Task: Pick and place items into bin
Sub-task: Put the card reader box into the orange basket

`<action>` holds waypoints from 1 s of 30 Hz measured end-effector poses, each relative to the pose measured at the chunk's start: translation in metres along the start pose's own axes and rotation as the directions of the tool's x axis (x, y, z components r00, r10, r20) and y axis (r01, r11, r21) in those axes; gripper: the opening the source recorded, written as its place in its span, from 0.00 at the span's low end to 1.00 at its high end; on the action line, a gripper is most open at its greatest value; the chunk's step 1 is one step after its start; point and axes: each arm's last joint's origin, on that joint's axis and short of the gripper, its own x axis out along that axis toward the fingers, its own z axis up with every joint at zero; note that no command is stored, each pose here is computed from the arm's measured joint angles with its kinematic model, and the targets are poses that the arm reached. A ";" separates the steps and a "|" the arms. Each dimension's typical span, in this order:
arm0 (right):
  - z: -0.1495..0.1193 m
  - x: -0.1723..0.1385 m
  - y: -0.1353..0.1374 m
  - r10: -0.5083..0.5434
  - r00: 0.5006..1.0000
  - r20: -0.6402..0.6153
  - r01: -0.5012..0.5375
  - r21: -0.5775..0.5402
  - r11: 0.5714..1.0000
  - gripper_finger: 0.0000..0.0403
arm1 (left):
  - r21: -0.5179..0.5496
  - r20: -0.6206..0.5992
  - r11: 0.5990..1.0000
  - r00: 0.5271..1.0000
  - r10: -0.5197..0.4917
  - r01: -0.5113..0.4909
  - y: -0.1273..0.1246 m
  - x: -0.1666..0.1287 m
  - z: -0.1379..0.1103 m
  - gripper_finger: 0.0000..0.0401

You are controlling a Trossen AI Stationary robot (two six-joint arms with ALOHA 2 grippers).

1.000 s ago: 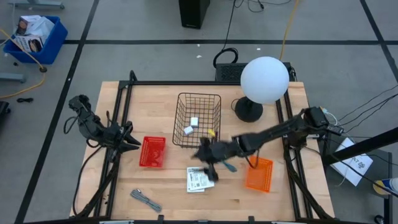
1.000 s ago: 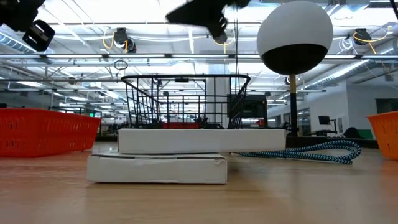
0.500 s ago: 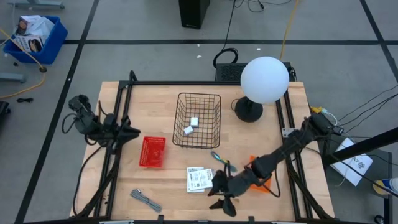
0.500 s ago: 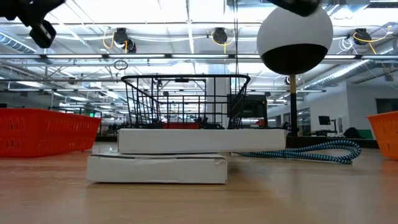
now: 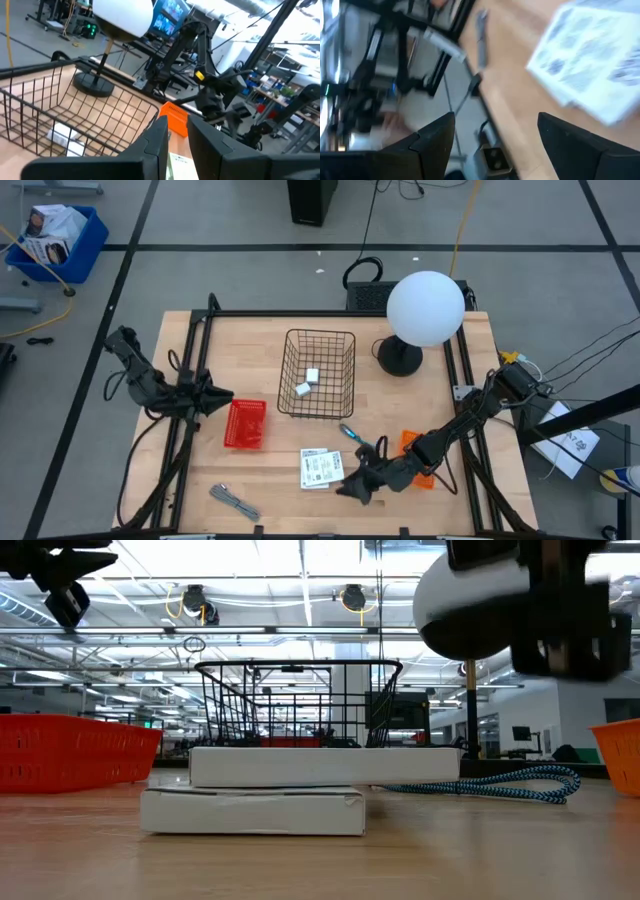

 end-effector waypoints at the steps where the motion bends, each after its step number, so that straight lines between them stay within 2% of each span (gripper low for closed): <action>1: 0.000 -0.001 -0.006 -0.018 1.000 0.015 0.018 0.027 0.999 0.68 | -0.001 -0.005 1.000 1.000 0.003 -0.003 -0.001 0.001 -0.001 0.19; 3: 0.002 -0.002 -0.018 -0.049 0.998 0.031 0.047 0.063 0.997 0.67 | -0.004 -0.006 1.000 1.000 0.003 -0.003 -0.002 0.002 -0.001 0.19; 8: 0.006 -0.007 -0.028 -0.038 0.997 0.073 0.030 0.111 0.993 0.66 | 0.000 -0.003 1.000 1.000 0.002 -0.002 -0.004 0.004 -0.002 0.19; 16: 0.011 -0.008 -0.049 -0.143 0.987 0.072 0.130 0.163 0.978 0.66 | -0.010 0.005 1.000 1.000 -0.002 0.002 -0.005 0.004 -0.001 0.19; 20: 0.018 -0.005 -0.050 -0.139 0.989 0.051 0.128 0.170 0.977 0.66 | -0.008 0.005 1.000 1.000 -0.002 0.002 -0.005 0.004 -0.001 0.19; 26: 0.021 -0.005 -0.058 -0.215 0.976 0.018 0.208 0.183 0.961 0.66 | 0.018 0.005 1.000 1.000 -0.002 0.002 -0.005 0.004 -0.001 0.19; 30: 0.023 -0.005 -0.059 -0.214 0.977 0.021 0.207 0.189 0.960 0.66 | 0.017 0.005 1.000 1.000 -0.002 0.002 -0.005 0.004 -0.001 0.19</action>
